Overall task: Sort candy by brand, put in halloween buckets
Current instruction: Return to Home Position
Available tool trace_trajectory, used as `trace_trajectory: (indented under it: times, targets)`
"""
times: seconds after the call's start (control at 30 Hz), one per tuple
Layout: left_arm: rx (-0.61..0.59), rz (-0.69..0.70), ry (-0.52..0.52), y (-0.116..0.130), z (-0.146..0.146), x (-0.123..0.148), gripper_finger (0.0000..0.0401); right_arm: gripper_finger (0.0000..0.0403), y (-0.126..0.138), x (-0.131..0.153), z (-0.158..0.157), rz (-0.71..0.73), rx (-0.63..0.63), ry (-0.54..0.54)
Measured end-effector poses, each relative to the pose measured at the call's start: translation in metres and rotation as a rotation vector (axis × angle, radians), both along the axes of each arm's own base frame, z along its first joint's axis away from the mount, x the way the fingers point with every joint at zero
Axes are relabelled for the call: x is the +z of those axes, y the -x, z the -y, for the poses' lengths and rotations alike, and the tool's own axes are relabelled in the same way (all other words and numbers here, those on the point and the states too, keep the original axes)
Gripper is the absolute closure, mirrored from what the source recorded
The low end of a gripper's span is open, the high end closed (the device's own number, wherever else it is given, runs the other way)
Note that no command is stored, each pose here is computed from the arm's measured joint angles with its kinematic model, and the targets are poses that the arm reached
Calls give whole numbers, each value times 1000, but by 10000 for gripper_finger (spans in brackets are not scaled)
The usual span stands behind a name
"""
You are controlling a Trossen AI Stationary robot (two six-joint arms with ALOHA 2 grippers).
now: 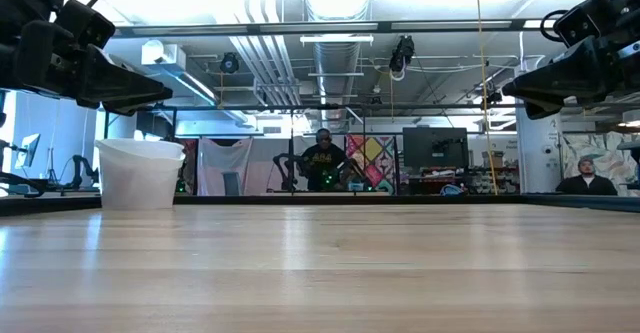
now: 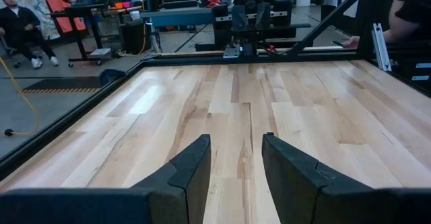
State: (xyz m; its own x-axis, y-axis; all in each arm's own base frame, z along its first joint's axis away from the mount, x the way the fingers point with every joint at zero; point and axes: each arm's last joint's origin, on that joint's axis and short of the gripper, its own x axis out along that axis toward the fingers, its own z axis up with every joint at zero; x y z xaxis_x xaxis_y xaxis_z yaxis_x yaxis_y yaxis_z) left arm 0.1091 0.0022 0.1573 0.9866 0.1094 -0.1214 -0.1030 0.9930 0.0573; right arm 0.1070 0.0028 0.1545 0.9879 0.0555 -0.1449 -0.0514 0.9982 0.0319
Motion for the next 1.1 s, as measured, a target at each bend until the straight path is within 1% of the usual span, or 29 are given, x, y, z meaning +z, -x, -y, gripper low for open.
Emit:
trace_trajectory:
  times: [0.17, 0.57, 1.1]
  targets:
    - [0, 0, 0, 0, 0, 0, 282, 325, 0, 0, 0, 0, 0, 0]
    - [0, 0, 0, 0, 0, 0, 282, 312, 0, 0, 0, 0, 0, 0]
    - [0, 0, 0, 0, 0, 0, 282, 331, 0, 0, 0, 0, 0, 0]
